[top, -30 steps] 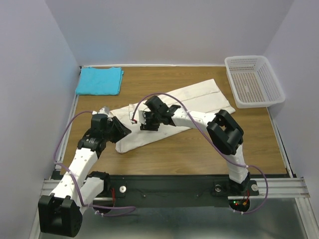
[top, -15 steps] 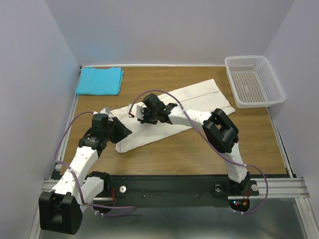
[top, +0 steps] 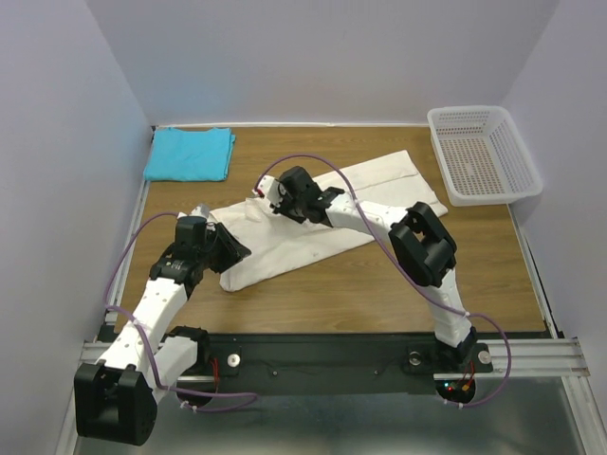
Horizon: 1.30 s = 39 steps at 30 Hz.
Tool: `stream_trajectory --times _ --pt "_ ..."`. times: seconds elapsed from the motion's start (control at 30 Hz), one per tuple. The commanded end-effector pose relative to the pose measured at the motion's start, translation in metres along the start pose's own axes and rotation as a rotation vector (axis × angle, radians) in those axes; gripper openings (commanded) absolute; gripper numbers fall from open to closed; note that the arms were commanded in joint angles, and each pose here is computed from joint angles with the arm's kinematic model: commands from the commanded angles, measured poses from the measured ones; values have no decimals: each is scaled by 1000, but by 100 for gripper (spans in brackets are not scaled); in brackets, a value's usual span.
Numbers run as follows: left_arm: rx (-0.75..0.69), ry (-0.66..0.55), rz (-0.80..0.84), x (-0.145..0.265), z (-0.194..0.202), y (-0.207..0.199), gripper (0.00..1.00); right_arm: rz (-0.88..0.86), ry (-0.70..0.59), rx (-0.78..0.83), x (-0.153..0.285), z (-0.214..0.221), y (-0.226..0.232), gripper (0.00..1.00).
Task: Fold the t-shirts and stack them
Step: Fold the tshirt
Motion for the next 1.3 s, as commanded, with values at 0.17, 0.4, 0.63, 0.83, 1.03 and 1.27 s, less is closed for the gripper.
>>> stream_trajectory --times 0.17,0.4,0.63,0.83,1.03,1.27 --pt "-10 -16 5 -2 -3 0 46 208 -18 -196 -2 -9 -27 33" --pt "-17 -10 3 -4 -3 1 46 271 -56 -318 12 -11 -60 49" --pt "-77 -61 44 2 -13 -8 46 307 -77 -420 53 20 -122 49" --pt "-149 -182 119 14 -27 -21 52 60 -122 -301 136 67 -126 52" --pt "-149 -177 147 10 -23 -19 53 72 57 -355 185 143 -122 55" --pt "-165 -170 171 11 -22 -20 53 129 263 -296 203 210 -117 40"
Point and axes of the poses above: each gripper's point midway between its finger pads, its own x axis back along the fingers, its own y axis along the line the jaws close on, z = x × y, the point moved 9 cm from there along x, back along the fingers, and after that the axes turned 4 degrees about -x, right-handed, at the moved point
